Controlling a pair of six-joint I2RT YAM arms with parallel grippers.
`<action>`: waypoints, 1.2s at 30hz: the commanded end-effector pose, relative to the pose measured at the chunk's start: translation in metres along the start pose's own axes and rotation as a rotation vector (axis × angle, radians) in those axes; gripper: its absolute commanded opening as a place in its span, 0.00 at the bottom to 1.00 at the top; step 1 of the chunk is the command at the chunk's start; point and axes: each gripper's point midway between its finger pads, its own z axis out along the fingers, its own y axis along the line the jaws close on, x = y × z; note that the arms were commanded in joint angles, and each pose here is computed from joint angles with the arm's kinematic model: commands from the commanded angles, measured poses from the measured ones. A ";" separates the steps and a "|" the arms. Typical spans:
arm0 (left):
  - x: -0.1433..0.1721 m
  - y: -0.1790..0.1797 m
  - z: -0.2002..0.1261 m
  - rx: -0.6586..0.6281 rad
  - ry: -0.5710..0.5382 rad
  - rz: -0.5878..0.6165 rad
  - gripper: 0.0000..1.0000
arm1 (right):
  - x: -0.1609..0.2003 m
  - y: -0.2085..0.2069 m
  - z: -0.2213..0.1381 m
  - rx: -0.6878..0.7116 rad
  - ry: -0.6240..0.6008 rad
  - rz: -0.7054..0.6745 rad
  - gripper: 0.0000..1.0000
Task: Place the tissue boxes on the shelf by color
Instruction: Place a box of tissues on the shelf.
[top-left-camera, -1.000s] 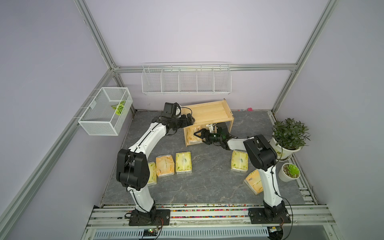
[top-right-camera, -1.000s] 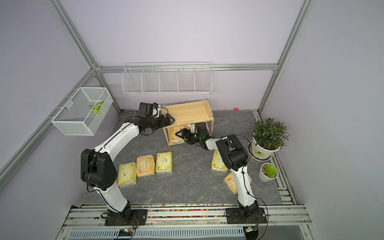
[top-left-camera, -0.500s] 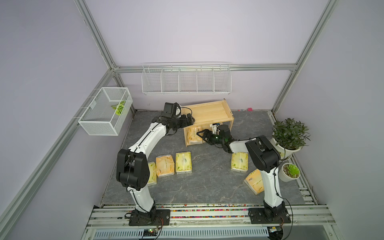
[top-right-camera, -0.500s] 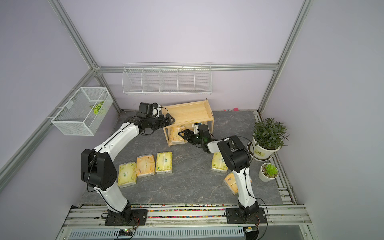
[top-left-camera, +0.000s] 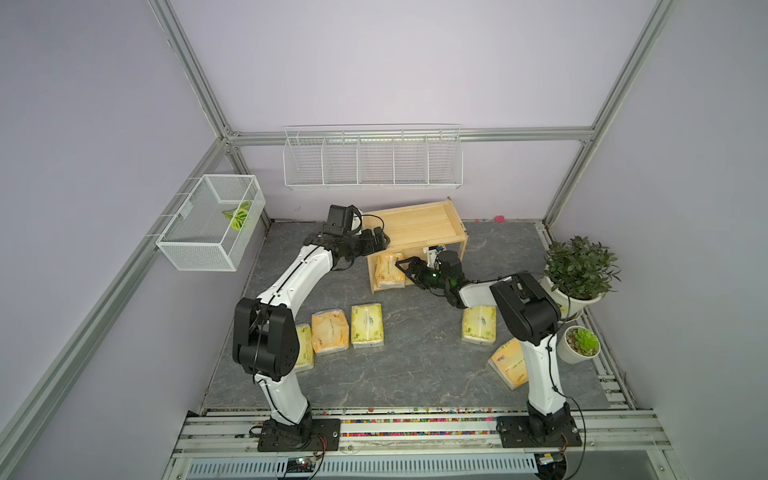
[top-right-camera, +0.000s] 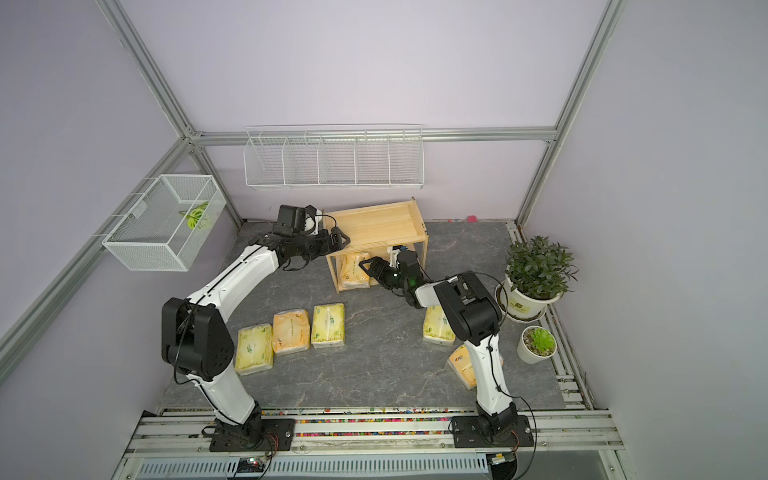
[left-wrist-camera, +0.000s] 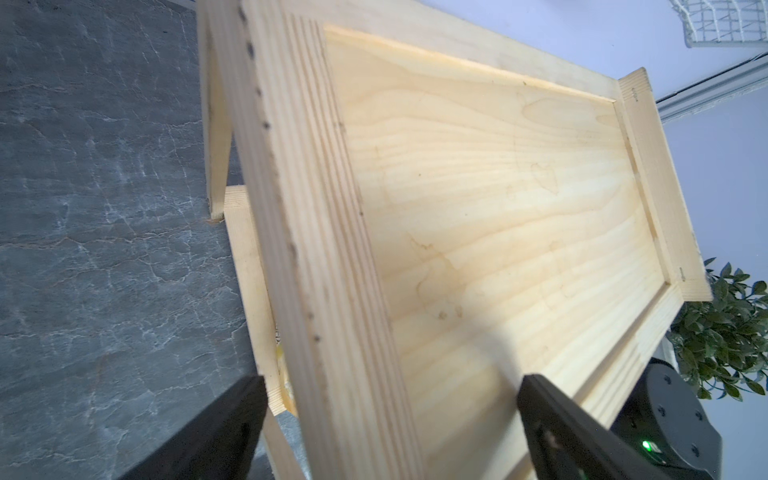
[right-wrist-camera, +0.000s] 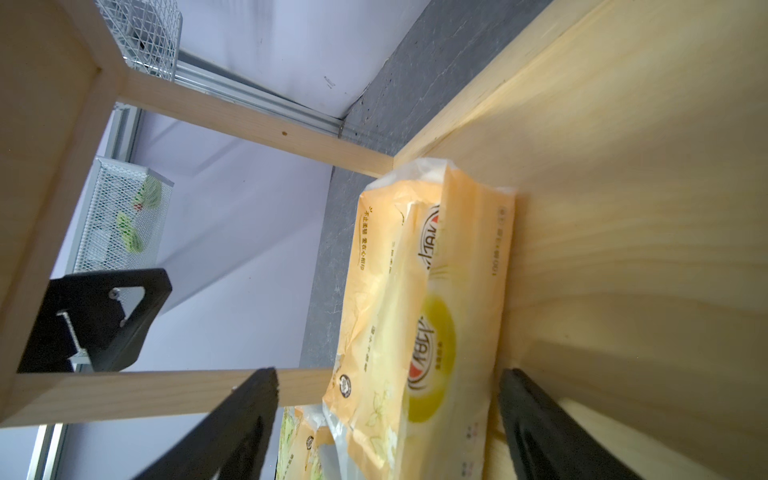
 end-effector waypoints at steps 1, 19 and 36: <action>0.011 0.004 0.008 -0.005 0.034 0.007 1.00 | -0.004 -0.026 0.002 0.089 -0.025 0.046 0.89; 0.017 0.003 0.013 -0.002 0.051 0.010 1.00 | 0.004 -0.010 0.037 0.040 0.073 0.042 0.87; 0.020 0.005 0.015 -0.006 0.055 0.009 1.00 | 0.006 -0.003 0.032 0.042 0.077 0.014 0.89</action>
